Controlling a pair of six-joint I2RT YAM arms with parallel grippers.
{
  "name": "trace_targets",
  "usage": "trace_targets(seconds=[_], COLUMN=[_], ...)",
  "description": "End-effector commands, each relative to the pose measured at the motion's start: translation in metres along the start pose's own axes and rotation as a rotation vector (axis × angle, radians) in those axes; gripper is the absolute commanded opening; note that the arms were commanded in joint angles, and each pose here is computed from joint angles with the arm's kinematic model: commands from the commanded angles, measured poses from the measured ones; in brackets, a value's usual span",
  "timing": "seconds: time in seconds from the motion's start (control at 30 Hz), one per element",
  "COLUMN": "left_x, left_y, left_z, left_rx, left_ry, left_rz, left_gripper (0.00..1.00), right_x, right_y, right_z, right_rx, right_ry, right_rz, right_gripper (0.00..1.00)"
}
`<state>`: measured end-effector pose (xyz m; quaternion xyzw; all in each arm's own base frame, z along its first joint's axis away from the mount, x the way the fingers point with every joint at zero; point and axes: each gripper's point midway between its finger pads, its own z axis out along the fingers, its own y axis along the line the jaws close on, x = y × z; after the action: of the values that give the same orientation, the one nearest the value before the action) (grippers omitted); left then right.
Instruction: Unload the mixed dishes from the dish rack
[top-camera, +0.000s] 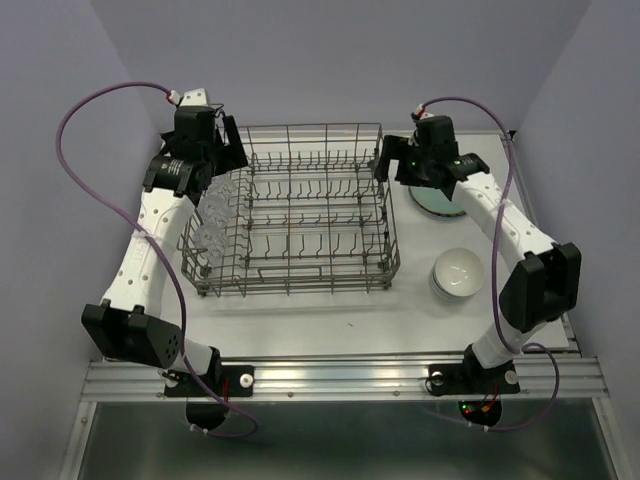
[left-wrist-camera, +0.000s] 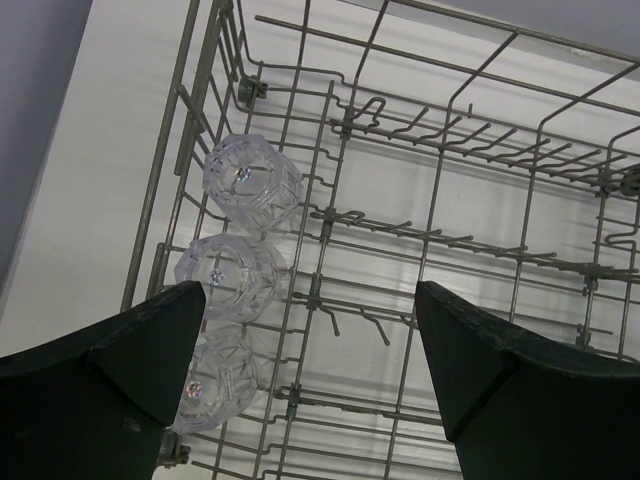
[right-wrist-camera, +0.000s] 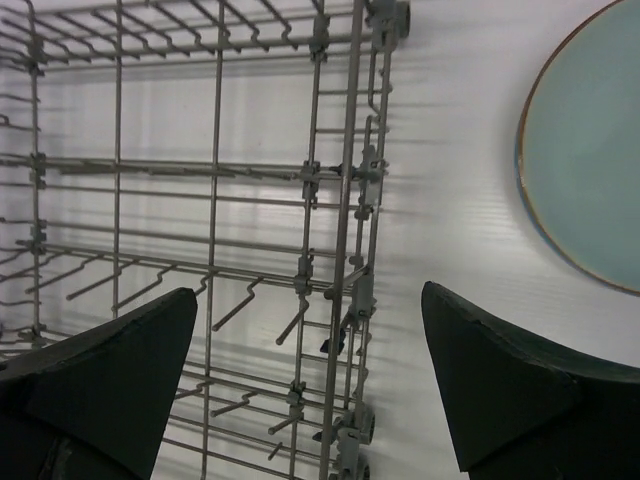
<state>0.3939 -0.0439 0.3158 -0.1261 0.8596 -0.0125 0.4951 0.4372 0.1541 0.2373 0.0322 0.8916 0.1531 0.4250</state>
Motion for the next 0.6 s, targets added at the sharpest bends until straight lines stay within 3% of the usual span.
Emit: trace_targets(seconds=[0.0,0.1,0.2,0.33,0.57], left_x=[-0.015,-0.014,-0.01,-0.005,0.005], left_y=[0.007,0.001,-0.003,-0.005,0.003], left_z=[-0.005,-0.001,0.004,0.01,0.027], left_rx=[-0.072,-0.064,-0.069,-0.122,-0.253], left_ry=[-0.031,-0.029,-0.013,0.01,0.069], left_rz=[-0.013,-0.004,0.008,0.036,0.046], left_gripper=[0.99,0.99,0.99,0.99,0.99], right_x=[0.019,0.04,0.051,0.06,0.076], right_y=[0.006,0.012,0.008,-0.006,-0.008], right_z=[0.022,0.033,0.035,0.034,0.033], right_rx=[0.039,0.053,0.083,0.146,0.173], right_ry=[0.028,0.072,0.087,0.092,0.101], right_rz=[-0.029,-0.042,-0.016,0.004,0.029], right_gripper=[0.99,0.9,0.72,0.39,0.15])
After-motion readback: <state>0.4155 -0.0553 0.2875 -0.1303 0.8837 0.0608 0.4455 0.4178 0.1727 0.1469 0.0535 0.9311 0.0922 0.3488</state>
